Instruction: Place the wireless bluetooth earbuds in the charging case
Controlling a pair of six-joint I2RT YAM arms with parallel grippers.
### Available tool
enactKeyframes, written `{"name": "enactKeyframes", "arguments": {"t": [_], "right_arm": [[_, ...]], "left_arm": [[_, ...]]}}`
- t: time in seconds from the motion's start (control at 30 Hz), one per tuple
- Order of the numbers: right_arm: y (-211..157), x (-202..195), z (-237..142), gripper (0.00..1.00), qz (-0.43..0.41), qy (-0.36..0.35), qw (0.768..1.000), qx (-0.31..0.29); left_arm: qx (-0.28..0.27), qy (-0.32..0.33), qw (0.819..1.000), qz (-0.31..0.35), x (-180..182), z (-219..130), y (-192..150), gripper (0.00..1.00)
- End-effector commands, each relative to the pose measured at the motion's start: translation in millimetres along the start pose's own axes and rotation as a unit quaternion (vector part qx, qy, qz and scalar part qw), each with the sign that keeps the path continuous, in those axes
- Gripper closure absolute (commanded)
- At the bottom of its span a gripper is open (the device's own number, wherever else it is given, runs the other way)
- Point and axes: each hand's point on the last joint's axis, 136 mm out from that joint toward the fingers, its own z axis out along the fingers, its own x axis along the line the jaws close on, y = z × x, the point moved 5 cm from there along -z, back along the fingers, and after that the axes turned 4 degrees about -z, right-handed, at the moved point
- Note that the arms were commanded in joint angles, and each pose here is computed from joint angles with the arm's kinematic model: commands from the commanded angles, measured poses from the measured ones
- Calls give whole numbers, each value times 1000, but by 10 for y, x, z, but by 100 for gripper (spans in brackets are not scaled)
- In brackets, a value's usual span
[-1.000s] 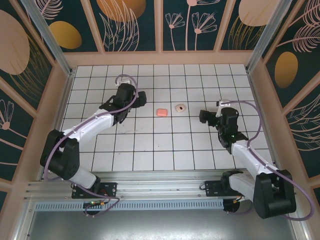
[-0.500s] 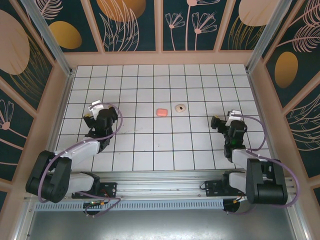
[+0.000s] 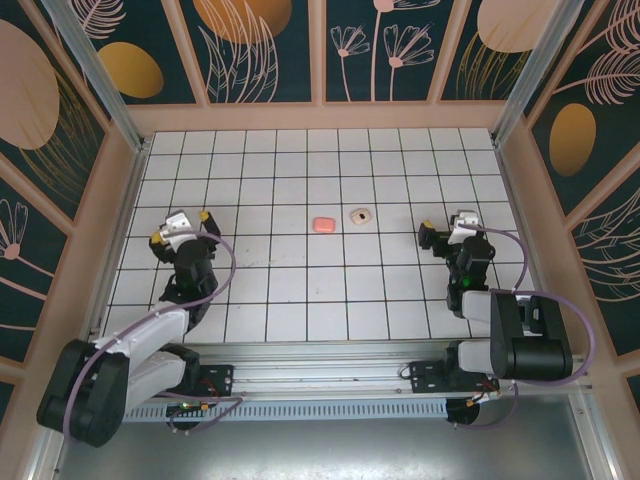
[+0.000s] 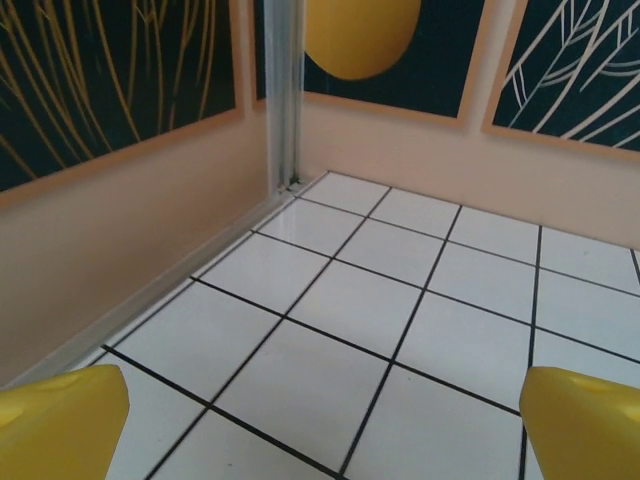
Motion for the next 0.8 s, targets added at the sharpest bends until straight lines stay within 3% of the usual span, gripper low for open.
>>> {"name": "enactKeyframes", "arguments": {"t": [0.0,0.23,0.53,0.67,0.77], "right_arm": [[209,43,-33,1,11,21,997,-70],[44,89,102,1,2,20,998,-56],[5,58,159,1,9,19,999,-45],[4,60,163,1,10,22,999,-44],[4,58,165,1,14,32,998,-43]], "left_arm": [[-24,14,1000,11,136,-46,-51,1],[-57,-21,998,-9,215,-95,-147,1],[-83,-54,993,58,-15,57,-122,1],[-96,-62,992,52,21,133,-168,1],[-65,-97,992,43,36,208,-216,1]]}}
